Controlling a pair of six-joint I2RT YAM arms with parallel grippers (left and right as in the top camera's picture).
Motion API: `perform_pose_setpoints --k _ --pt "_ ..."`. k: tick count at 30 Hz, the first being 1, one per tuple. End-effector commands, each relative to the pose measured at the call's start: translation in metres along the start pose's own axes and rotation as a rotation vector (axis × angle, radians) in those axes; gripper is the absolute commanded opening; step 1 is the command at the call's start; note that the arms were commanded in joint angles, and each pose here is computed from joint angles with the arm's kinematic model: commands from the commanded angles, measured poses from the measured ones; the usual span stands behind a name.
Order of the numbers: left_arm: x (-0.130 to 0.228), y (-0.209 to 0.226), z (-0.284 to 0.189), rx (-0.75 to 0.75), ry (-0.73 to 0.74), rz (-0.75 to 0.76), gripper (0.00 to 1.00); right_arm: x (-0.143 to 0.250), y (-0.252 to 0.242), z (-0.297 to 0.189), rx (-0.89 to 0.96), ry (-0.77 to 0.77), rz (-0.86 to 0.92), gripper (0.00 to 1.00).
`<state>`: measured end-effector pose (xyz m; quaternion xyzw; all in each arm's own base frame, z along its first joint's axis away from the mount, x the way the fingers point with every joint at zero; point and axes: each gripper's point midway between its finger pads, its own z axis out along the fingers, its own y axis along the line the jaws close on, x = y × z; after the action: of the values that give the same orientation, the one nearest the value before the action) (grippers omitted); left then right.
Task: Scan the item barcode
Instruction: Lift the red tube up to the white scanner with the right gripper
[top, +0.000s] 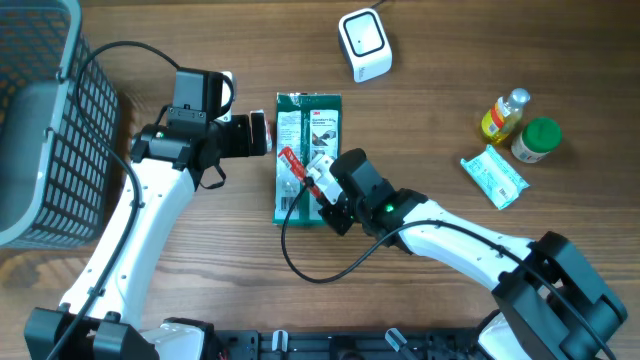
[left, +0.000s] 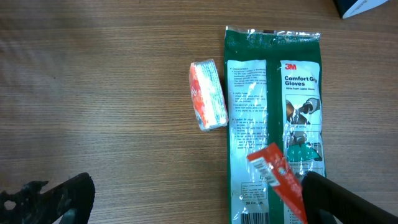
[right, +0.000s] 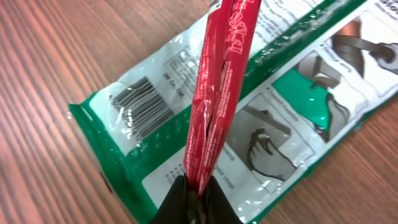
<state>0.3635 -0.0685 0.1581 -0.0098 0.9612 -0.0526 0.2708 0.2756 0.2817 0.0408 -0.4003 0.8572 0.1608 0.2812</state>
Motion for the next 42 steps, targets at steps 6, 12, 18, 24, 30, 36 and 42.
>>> perform_pose_setpoints --k 6,12,18,24,30,36,42 --pt "-0.005 0.001 -0.004 -0.007 -0.019 0.002 1.00 -0.108 -0.090 -0.073 0.121 -0.104 -0.015 0.04" --pt "-0.005 0.001 -0.004 -0.007 -0.019 0.002 1.00 -0.127 -0.143 -0.102 0.365 -0.034 -0.453 0.04" --pt "-0.005 0.001 -0.004 -0.007 -0.019 0.002 1.00 -0.134 -0.192 -0.104 0.633 0.093 -0.674 0.04" --pt "-0.005 0.001 -0.004 -0.007 -0.019 0.002 1.00 -0.127 -0.247 -0.081 0.902 0.300 -0.779 0.04" --pt "-0.005 0.001 -0.004 -0.007 -0.019 0.002 1.00 -0.127 -0.274 -0.054 1.051 0.363 -0.838 0.04" --pt "-0.005 0.001 -0.004 -0.007 -0.019 0.002 1.00 -0.109 -0.286 -0.043 1.107 0.468 -0.831 0.04" --pt "-0.005 0.001 -0.004 -0.007 -0.019 0.002 1.00 -0.087 -0.285 -0.026 1.039 0.558 -0.878 0.04"
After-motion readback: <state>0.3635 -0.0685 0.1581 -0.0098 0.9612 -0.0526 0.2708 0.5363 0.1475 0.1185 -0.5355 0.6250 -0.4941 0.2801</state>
